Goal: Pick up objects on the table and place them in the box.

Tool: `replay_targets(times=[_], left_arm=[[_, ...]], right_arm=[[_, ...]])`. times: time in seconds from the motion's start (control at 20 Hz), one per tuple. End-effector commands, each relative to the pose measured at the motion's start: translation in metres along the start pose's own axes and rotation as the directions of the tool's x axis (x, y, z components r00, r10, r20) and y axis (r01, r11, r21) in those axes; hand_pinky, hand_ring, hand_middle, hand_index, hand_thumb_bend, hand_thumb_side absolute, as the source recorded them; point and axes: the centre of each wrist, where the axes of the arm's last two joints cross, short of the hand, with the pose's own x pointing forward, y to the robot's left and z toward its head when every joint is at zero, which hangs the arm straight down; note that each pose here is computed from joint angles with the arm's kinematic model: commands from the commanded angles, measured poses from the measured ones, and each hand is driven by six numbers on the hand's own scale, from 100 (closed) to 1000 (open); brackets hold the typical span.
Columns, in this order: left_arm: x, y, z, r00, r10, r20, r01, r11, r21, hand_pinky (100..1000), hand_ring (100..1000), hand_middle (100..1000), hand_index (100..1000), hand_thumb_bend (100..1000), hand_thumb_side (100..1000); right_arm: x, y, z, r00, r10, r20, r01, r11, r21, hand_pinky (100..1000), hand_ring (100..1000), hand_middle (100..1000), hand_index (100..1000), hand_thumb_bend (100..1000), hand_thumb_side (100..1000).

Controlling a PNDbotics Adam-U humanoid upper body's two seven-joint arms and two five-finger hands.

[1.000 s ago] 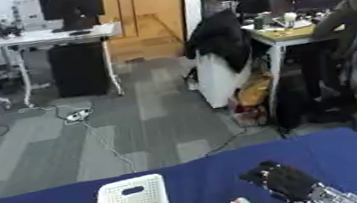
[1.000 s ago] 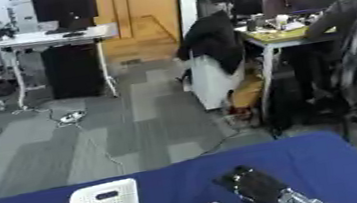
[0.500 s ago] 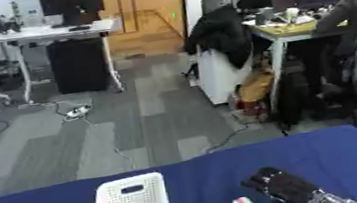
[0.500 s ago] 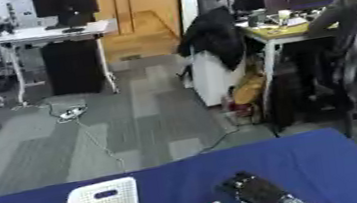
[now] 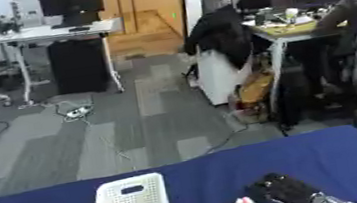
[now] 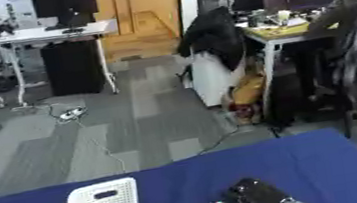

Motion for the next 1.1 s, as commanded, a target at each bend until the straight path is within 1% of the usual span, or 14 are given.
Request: replay_targets(times=[0.05, 0.15, 0.25, 0.35, 0.45, 0.6, 0.65, 0.75, 0.9, 0.95, 1.0, 1.1], left_arm=[[0.005, 0.0, -0.008, 1.0, -0.002, 0.026, 0.002, 1.0, -0.019, 554, 602, 782, 852, 185, 994], [0.004, 0.0, -0.007, 1.0, -0.002, 0.022, 0.003, 1.0, -0.021, 555, 603, 782, 851, 185, 993], [0.004, 0.001, -0.006, 1.0, -0.004, 0.019, 0.005, 1.0, -0.02, 557, 603, 782, 851, 185, 993], [0.004, 0.003, -0.005, 1.0, -0.01, 0.016, 0.01, 1.0, -0.018, 557, 604, 782, 851, 185, 992], [0.004, 0.005, -0.004, 1.0, -0.015, 0.013, 0.016, 1.0, -0.016, 557, 604, 783, 851, 185, 992], [0.005, 0.007, -0.001, 1.0, -0.026, 0.007, 0.026, 1.0, -0.017, 555, 603, 783, 851, 184, 992], [0.005, 0.008, -0.001, 1.0, -0.028, 0.005, 0.028, 0.999, -0.018, 555, 602, 783, 851, 184, 992], [0.004, 0.008, 0.0, 1.0, -0.031, 0.002, 0.031, 0.999, -0.02, 554, 602, 783, 851, 184, 992], [0.004, 0.009, 0.001, 0.999, -0.032, 0.002, 0.032, 0.999, -0.022, 554, 602, 783, 851, 184, 992], [0.004, 0.009, 0.001, 0.999, -0.032, 0.002, 0.032, 0.999, -0.023, 554, 602, 783, 851, 184, 992], [0.004, 0.009, 0.001, 0.999, -0.032, 0.002, 0.032, 0.999, -0.023, 554, 602, 783, 851, 183, 992], [0.003, 0.008, 0.001, 1.0, -0.031, 0.003, 0.031, 0.999, -0.025, 554, 602, 783, 851, 183, 991]], right_arm=[[-0.021, -0.026, 0.004, 0.999, 0.029, -0.032, -0.03, 0.998, -0.049, 935, 843, 794, 1000, 260, 1000], [-0.028, -0.045, 0.005, 0.999, 0.032, -0.031, -0.035, 0.995, -0.091, 934, 844, 795, 1000, 259, 1000], [-0.031, -0.058, 0.006, 0.999, 0.029, -0.021, -0.031, 0.993, -0.113, 937, 850, 802, 1000, 275, 1000], [-0.03, -0.065, 0.006, 1.0, 0.018, 0.0, -0.018, 0.994, -0.108, 942, 854, 808, 1000, 292, 1000], [-0.027, -0.067, 0.005, 1.0, 0.002, 0.016, -0.001, 0.996, -0.093, 941, 855, 809, 1000, 304, 1000], [-0.019, -0.057, 0.002, 0.998, -0.048, 0.037, 0.049, 0.998, -0.036, 949, 860, 818, 1000, 356, 1000], [-0.016, -0.053, 0.001, 0.997, -0.066, 0.043, 0.067, 0.998, -0.015, 953, 863, 821, 1000, 402, 1000], [-0.012, -0.046, -0.002, 0.996, -0.074, 0.054, 0.073, 0.997, 0.024, 958, 866, 824, 1000, 462, 1000], [-0.005, -0.04, -0.005, 0.994, -0.074, 0.079, 0.07, 0.996, 0.052, 961, 867, 824, 1000, 505, 1000], [-0.004, -0.039, -0.006, 0.994, -0.073, 0.086, 0.068, 0.996, 0.057, 961, 867, 824, 1000, 570, 1000], [-0.002, -0.038, -0.006, 0.993, -0.071, 0.095, 0.066, 0.996, 0.059, 962, 866, 821, 1000, 544, 1000], [0.001, -0.035, -0.007, 0.992, -0.069, 0.109, 0.063, 0.996, 0.057, 959, 864, 819, 1000, 559, 1000]])
